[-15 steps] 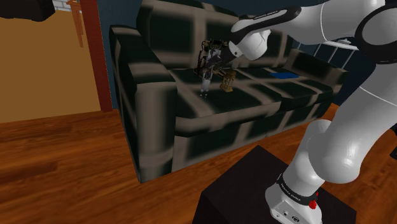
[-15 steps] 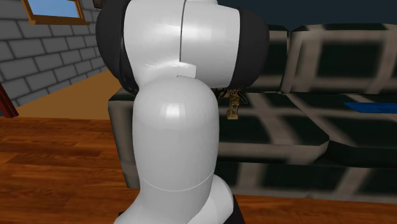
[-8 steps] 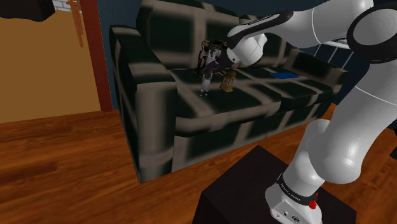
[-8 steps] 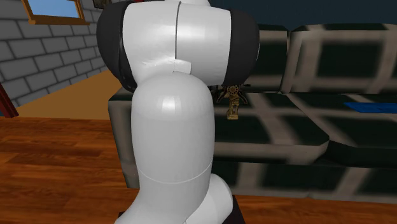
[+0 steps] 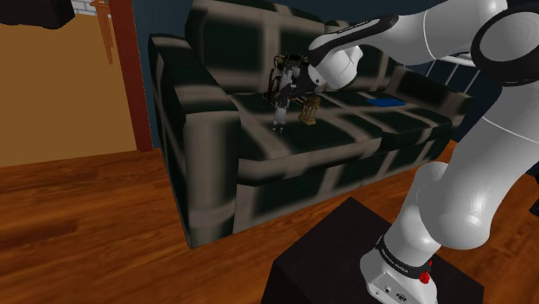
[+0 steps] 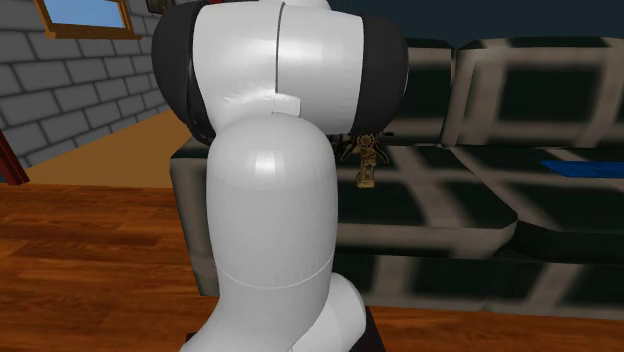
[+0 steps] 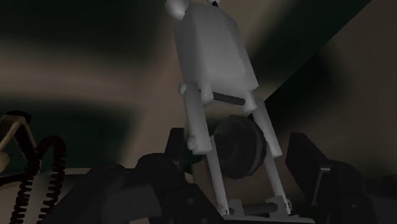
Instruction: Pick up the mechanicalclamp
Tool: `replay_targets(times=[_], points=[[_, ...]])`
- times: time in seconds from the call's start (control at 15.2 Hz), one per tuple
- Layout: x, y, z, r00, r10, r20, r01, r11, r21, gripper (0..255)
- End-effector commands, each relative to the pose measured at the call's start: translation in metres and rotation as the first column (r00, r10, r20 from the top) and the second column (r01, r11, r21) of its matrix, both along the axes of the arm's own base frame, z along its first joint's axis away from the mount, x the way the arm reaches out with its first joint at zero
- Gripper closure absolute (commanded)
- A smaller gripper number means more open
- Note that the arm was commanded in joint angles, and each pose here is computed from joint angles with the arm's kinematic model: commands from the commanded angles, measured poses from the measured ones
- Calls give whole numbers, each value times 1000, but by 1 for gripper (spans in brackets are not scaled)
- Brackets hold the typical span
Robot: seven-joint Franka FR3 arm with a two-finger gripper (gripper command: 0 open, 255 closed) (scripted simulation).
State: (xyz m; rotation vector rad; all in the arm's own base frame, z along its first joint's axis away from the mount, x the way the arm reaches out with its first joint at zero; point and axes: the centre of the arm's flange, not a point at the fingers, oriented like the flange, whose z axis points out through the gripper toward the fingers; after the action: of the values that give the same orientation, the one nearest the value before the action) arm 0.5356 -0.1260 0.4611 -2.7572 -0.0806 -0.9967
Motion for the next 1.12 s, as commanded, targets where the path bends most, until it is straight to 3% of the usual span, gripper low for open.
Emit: replay_targets(times=[0.0, 1.06], points=[[0, 0, -2, 1000, 1, -5, -1, 1000, 0, 255], [1, 0, 77, 1000, 1, -4, -1, 1000, 0, 255]])
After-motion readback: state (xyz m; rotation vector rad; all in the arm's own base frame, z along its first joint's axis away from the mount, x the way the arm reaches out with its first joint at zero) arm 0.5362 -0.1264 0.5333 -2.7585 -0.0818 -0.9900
